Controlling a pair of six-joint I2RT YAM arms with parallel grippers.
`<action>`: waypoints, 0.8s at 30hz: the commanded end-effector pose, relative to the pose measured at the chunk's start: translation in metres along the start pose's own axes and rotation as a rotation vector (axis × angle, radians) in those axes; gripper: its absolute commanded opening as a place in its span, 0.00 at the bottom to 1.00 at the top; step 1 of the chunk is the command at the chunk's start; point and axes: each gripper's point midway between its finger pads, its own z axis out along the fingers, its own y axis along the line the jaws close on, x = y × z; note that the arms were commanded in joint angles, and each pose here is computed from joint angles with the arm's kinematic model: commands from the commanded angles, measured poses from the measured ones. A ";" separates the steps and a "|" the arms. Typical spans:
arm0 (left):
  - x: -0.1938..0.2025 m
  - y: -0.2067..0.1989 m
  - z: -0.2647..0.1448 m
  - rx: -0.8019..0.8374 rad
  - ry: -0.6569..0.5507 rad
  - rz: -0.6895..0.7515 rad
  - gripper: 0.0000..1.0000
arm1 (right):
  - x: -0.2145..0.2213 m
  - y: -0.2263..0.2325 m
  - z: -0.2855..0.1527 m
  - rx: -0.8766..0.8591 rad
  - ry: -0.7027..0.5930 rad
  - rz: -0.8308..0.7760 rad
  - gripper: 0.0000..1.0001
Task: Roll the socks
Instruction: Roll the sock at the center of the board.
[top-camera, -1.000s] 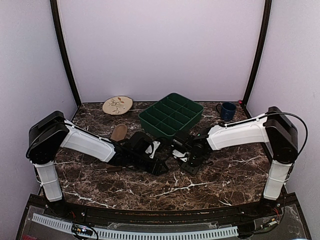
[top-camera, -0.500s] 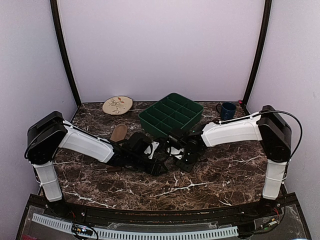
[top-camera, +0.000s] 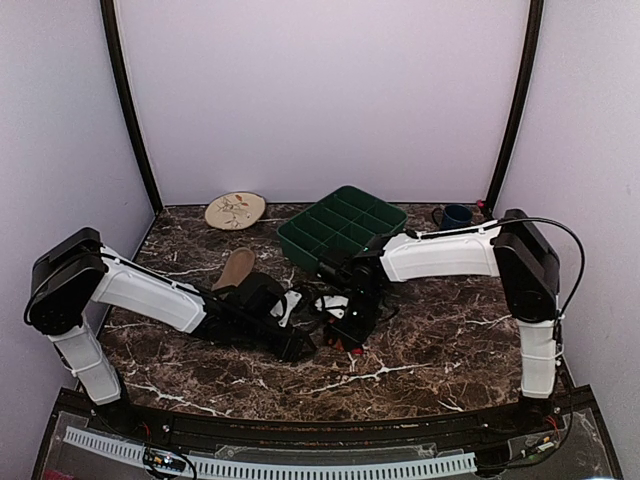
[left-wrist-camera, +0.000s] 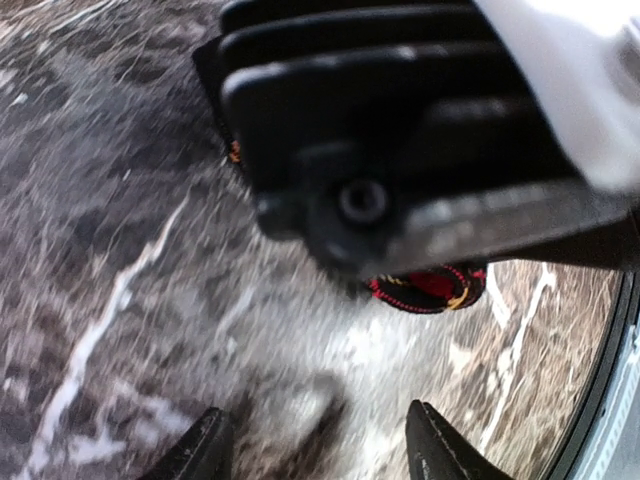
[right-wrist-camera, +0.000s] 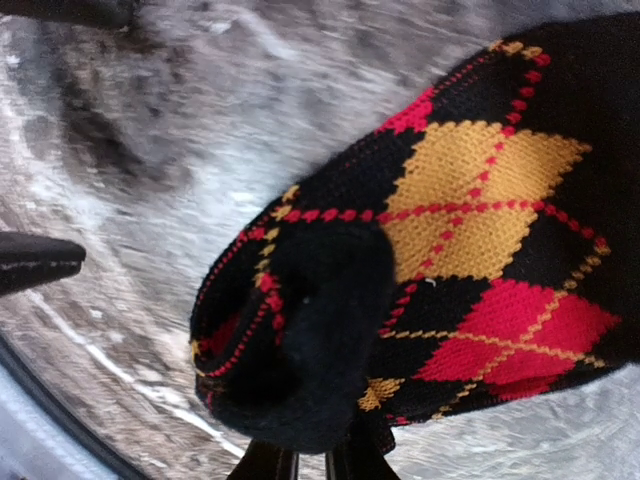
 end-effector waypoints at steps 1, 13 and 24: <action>0.019 0.006 -0.012 -0.026 0.029 0.011 0.63 | 0.008 0.023 0.006 -0.117 0.087 0.020 0.09; -0.001 -0.019 -0.021 0.075 -0.068 0.074 0.66 | -0.007 0.051 0.018 -0.175 0.106 0.005 0.09; -0.003 -0.038 -0.018 0.170 -0.072 0.087 0.66 | -0.017 0.058 0.019 -0.191 0.092 0.001 0.09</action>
